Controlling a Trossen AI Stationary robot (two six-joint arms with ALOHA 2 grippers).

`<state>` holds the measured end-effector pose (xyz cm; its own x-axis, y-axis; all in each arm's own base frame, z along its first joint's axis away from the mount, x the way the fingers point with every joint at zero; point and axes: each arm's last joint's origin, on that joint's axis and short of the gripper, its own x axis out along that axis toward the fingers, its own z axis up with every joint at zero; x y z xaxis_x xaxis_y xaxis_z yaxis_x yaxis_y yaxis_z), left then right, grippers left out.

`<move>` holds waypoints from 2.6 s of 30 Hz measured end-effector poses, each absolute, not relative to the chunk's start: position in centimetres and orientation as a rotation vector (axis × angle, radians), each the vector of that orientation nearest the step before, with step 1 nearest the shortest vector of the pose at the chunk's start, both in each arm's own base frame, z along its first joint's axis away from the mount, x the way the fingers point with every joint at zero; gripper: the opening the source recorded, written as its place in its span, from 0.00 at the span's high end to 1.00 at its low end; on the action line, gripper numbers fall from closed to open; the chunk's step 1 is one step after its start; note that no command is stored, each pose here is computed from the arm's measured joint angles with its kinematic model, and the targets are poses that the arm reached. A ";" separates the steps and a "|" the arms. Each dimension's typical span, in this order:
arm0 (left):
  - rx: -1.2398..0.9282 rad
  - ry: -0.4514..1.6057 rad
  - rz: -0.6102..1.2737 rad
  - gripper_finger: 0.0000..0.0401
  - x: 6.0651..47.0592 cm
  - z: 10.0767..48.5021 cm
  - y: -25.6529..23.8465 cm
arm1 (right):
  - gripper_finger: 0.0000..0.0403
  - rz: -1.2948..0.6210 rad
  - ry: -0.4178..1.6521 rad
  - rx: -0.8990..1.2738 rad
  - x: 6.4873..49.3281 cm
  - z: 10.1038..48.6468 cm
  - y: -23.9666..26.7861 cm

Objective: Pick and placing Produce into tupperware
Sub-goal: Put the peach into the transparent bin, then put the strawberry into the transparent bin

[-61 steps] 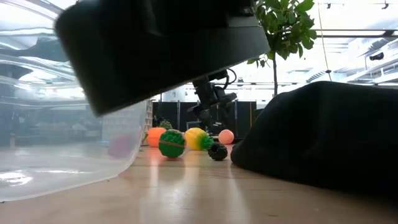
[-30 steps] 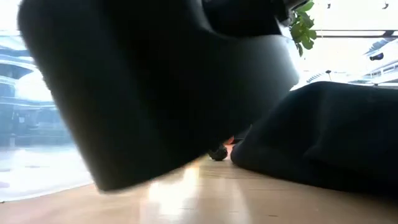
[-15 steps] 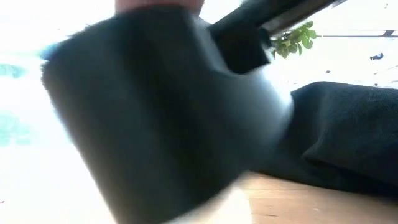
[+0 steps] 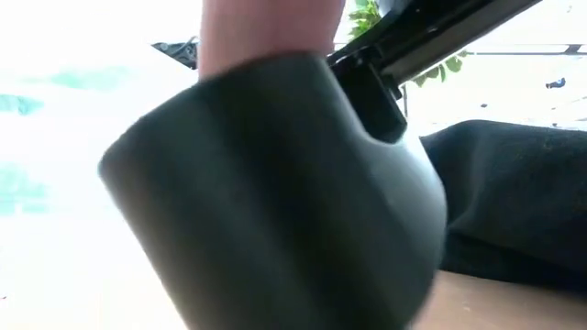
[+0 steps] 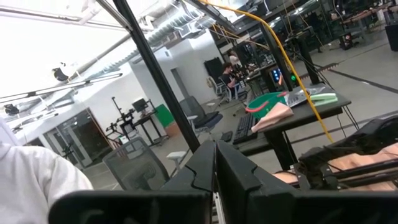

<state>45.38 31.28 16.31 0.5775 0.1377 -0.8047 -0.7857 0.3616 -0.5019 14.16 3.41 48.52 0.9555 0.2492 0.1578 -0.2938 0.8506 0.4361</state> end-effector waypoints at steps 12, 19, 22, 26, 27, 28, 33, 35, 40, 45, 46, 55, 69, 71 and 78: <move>-1.045 0.688 0.651 0.25 45.8 16.6 31.4 | 0.94 0.286 -0.095 0.481 14.2 48.5 3.4; -1.058 0.688 0.644 0.25 45.8 16.6 31.4 | 0.94 0.287 -0.095 0.482 14.2 48.5 3.4; -1.061 0.686 0.640 0.25 45.9 16.5 31.4 | 0.94 0.287 -0.095 0.482 14.2 48.5 3.4; -1.112 0.695 0.604 0.27 46.1 15.6 31.4 | 0.94 0.286 -0.095 0.482 14.2 48.5 3.4; -1.118 0.697 0.597 0.28 46.1 15.5 31.4 | 0.94 0.286 -0.095 0.482 14.2 48.5 3.4; -1.128 0.706 0.591 0.30 46.0 15.4 31.4 | 0.94 0.287 -0.094 0.482 14.2 48.5 3.4; -1.114 0.696 0.577 0.49 46.0 15.6 31.6 | 0.94 0.286 -0.095 0.482 14.2 48.5 3.4; -1.109 0.687 0.573 0.57 46.1 15.6 31.6 | 0.94 0.287 -0.094 0.482 14.2 48.5 3.4; -1.100 0.675 0.566 0.76 46.2 15.7 31.7 | 0.94 0.287 -0.095 0.482 14.2 48.5 3.4; -1.061 0.684 0.551 0.95 46.2 15.7 31.7 | 0.94 0.287 -0.094 0.482 14.2 48.5 3.4; -1.057 0.685 0.549 0.97 46.2 15.7 31.7 | 0.94 0.287 -0.095 0.482 14.2 48.5 3.4; -0.979 0.688 0.530 0.99 45.8 17.6 31.4 | 0.94 0.287 -0.099 0.475 14.0 48.6 3.4; -0.706 0.261 0.520 0.99 40.1 36.6 30.3 | 0.94 0.291 -0.135 0.438 14.0 48.8 3.4; -0.623 0.122 0.472 0.99 39.2 40.3 29.3 | 0.94 0.290 -0.135 0.432 14.0 48.8 3.4; -0.285 -0.596 0.181 1.00 35.2 52.7 24.8 | 0.94 0.267 -0.141 0.435 14.2 48.8 3.4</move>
<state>35.20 24.82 52.68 0.8133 0.2485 0.5261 -0.0851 0.9453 -0.3150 14.24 3.36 48.83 0.9556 0.2245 0.1910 -0.2843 0.8729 0.3965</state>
